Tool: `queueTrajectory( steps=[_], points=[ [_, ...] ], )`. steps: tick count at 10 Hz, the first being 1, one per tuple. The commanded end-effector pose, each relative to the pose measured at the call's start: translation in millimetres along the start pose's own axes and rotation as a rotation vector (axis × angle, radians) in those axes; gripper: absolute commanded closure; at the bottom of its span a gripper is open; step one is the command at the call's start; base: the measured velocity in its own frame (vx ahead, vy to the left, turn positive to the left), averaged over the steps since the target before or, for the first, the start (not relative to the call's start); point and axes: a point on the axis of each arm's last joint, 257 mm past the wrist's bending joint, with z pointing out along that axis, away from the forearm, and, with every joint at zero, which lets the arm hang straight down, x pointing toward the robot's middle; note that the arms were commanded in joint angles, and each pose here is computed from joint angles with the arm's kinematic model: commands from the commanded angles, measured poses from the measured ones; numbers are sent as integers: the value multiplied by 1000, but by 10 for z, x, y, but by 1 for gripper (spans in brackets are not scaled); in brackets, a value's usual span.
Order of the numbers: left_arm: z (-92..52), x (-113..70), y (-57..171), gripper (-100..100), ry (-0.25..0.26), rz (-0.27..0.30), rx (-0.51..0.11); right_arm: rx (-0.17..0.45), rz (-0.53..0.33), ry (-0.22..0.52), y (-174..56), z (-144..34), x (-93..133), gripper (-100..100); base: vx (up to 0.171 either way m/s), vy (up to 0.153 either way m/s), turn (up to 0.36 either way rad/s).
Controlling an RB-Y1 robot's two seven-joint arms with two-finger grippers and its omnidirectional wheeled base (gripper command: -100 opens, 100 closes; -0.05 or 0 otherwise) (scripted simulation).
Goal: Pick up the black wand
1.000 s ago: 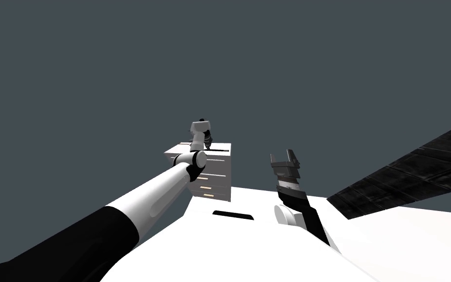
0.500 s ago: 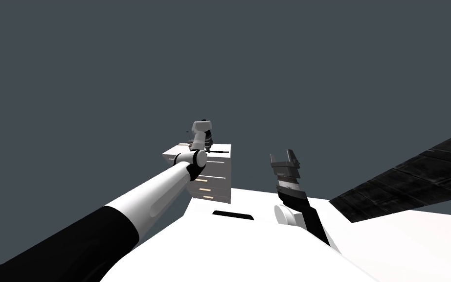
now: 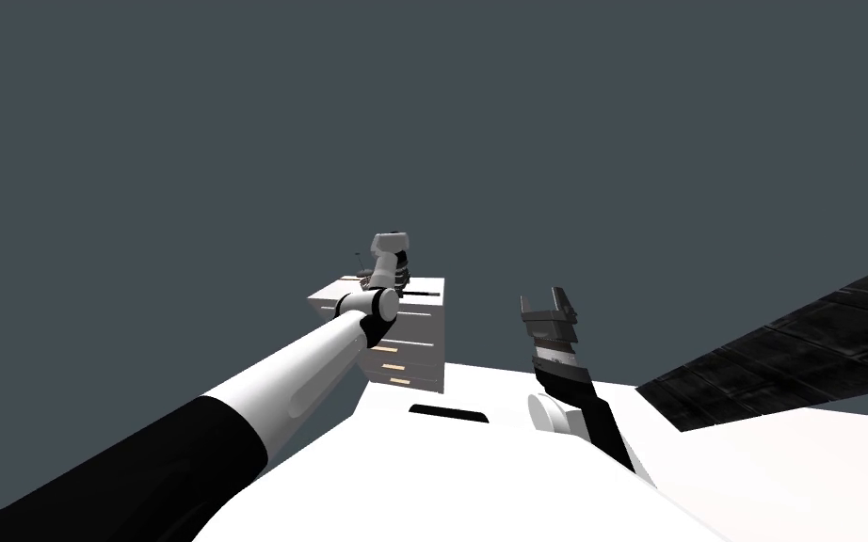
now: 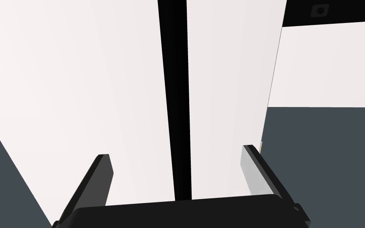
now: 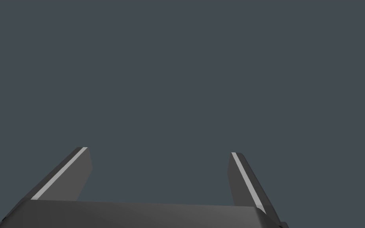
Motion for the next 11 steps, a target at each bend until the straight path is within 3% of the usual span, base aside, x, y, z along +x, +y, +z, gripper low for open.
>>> queueTrajectory(
  steps=[1, 2, 3, 5, 6, 7, 11],
  points=[
    [0, 0, 0, -100, 0, 0, 0, 0, 0, 0, 0, 0, 0, 0, 9, 0, 0],
    [0, 2, 14, 0, 1, 0, -5, 0, 0, 0, 0, 0, 0, 0, 0, 0, 0],
    [123, 2, 7, -100, 0, 1, -4, 0, 0, 0, 0, 0, 0, 0, 0, 0, 0],
    [246, 3, 5, -100, 0, 2, -4, 0, 0, 0, 0, 0, 0, 0, 0, 0, 0],
    [190, 1, 7, -100, 0, 1, -6, 0, 0, 0, 0, 0, 0, 0, 0, 0, 0],
    [197, -1, 2, 100, 0, 1, -4, 0, 0, 0, 0, 0, 0, 0, 0, 0, 0],
    [196, -1, 5, 100, 0, 1, -5, 0, 0, 0, 0, 0, 0, 0, 0, 0, 0]
  ],
)
